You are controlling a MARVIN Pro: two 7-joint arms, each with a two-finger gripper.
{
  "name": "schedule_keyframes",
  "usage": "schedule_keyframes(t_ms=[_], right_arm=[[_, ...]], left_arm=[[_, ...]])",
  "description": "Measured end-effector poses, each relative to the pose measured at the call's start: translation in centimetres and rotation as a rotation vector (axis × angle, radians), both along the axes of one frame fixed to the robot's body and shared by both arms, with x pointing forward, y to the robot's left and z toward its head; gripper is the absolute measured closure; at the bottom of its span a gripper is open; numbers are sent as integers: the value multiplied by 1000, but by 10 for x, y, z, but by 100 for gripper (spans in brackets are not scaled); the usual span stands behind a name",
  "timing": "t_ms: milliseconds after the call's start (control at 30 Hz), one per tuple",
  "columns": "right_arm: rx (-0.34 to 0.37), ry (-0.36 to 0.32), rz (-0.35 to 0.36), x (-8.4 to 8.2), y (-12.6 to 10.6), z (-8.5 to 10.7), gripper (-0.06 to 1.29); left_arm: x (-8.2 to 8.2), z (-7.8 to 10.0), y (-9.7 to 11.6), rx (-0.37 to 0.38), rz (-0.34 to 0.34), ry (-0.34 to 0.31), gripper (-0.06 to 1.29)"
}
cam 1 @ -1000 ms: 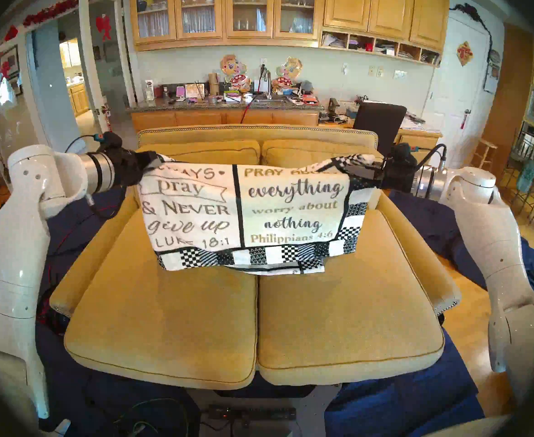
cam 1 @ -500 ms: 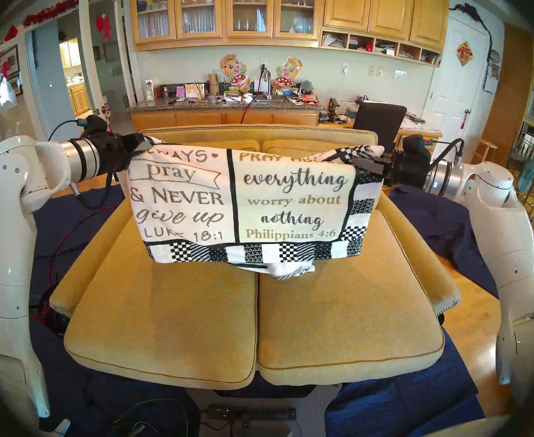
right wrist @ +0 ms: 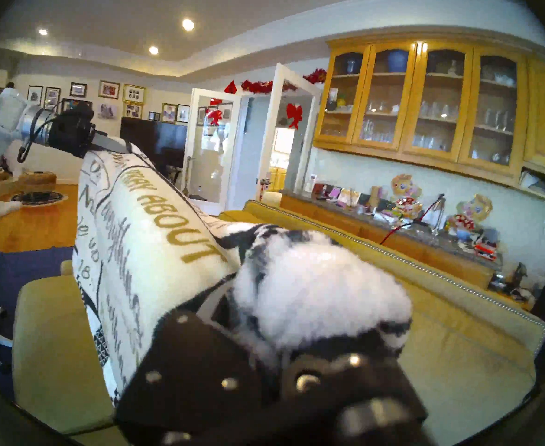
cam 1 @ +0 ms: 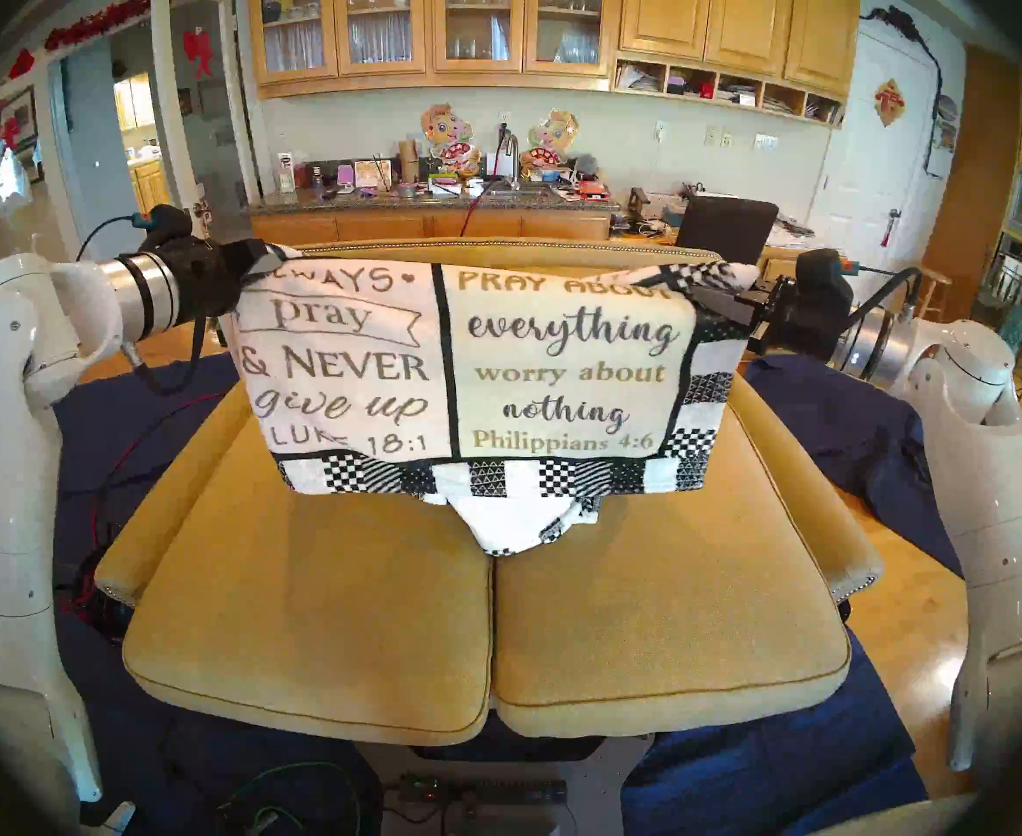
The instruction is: Fold the blanket in half twice
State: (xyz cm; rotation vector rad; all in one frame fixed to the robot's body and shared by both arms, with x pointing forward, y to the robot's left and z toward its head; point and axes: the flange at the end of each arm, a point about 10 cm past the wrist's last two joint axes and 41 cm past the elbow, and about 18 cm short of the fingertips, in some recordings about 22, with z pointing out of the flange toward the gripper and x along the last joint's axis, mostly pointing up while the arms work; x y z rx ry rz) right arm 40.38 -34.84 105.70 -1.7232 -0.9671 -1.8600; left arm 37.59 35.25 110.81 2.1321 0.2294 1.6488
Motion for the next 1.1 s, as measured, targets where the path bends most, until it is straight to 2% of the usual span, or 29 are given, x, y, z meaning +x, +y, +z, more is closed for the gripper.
schedule_keyframes(t_ms=[233,533,767,1100], right_arm=[[33,-18,-80,-21,4,-2,120],[75,5,-200,-45,9,-14,120],[109,63,-253,-53,12,-38,120],[135,129,-268,-53,18,-66,120]], left_arm=[[-5,2,-4,-7,0,-15,116],[-2,-1,-16,0,-10,-4,116],[4,-10,-22,12,-11,25,116],[13,-28,-22,28,7,78,116]])
